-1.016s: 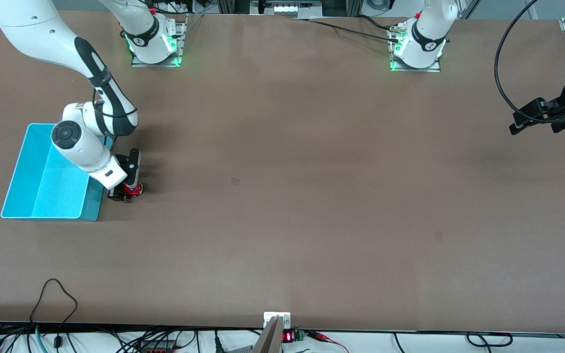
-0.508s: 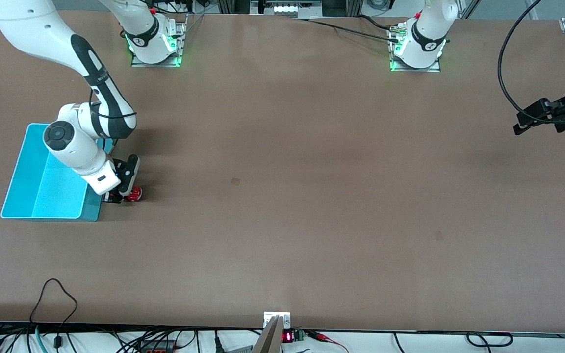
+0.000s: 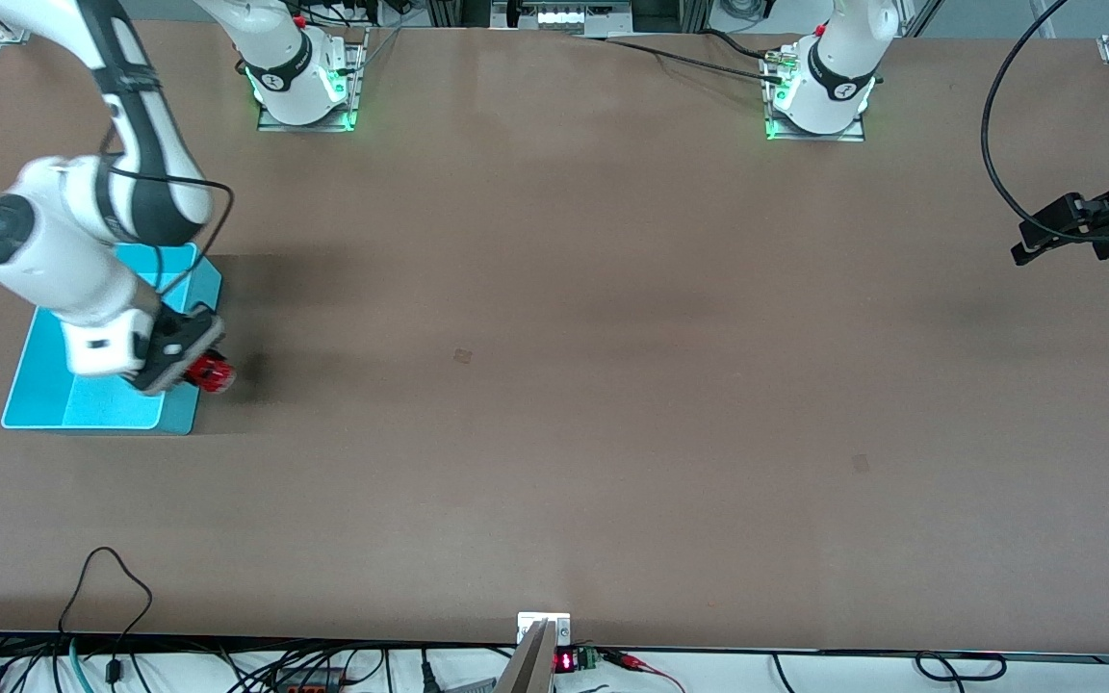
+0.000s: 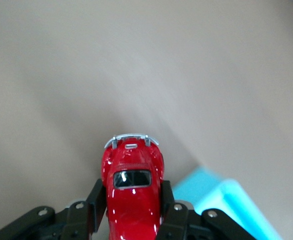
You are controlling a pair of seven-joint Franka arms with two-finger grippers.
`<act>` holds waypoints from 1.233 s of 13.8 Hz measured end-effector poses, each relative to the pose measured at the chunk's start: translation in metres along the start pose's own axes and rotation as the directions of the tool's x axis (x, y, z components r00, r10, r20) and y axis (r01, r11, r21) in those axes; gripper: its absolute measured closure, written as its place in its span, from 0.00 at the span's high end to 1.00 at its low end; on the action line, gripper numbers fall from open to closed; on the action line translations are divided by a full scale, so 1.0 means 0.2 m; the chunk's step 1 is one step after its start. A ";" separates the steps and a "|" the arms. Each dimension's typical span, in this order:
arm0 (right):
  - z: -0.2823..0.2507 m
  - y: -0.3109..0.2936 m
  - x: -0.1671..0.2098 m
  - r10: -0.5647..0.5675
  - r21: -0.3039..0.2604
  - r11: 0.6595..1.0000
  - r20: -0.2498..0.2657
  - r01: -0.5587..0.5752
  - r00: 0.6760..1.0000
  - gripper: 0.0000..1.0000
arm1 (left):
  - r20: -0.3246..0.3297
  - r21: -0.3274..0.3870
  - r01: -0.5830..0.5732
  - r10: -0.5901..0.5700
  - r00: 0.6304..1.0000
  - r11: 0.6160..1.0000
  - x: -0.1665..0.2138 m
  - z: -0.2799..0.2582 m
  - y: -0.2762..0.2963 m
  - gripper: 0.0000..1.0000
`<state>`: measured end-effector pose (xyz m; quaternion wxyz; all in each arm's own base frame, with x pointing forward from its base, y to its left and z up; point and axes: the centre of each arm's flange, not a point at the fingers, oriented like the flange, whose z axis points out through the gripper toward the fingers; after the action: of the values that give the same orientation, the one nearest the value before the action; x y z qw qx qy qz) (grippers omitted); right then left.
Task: Wind red beetle toy and store in blue box
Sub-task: 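Carry the car over the blue box and lower it inside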
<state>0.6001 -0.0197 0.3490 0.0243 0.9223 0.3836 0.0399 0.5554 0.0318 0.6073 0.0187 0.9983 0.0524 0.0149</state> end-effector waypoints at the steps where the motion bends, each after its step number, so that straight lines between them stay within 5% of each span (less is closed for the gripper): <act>1: -0.02 0.06 -0.10 0.114 0.013 0.993 0.030 -0.115 0.993 0.48 | -0.001 0.000 0.000 0.000 1.000 1.000 0.00 0.00 0.00 1.00; 5: 0.07 0.26 -0.53 0.441 0.027 0.893 0.146 -0.450 0.885 0.48 | -0.001 0.000 0.002 -0.002 1.000 1.000 0.00 0.00 -0.01 1.00; 9: 0.32 0.31 -0.86 0.565 -0.014 0.822 0.151 -0.570 0.811 0.48 | -0.002 0.000 0.009 -0.009 1.000 1.000 0.00 0.00 -0.02 1.00; 14: 0.52 0.30 -0.96 0.693 -0.039 0.711 0.203 -0.702 0.691 0.48 | 0.002 0.001 0.016 -0.016 1.000 1.000 0.00 0.00 -0.05 1.00; 17: 0.67 0.26 -0.98 0.722 -0.046 0.675 0.250 -0.737 0.646 0.48 | 0.029 -0.002 0.007 -0.006 1.000 1.000 -0.02 0.00 -0.03 1.00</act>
<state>0.5111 -0.1976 0.2081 0.0262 0.9961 -0.0250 -0.0803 0.5501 0.0364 0.6074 0.0204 0.9983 0.0553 0.0005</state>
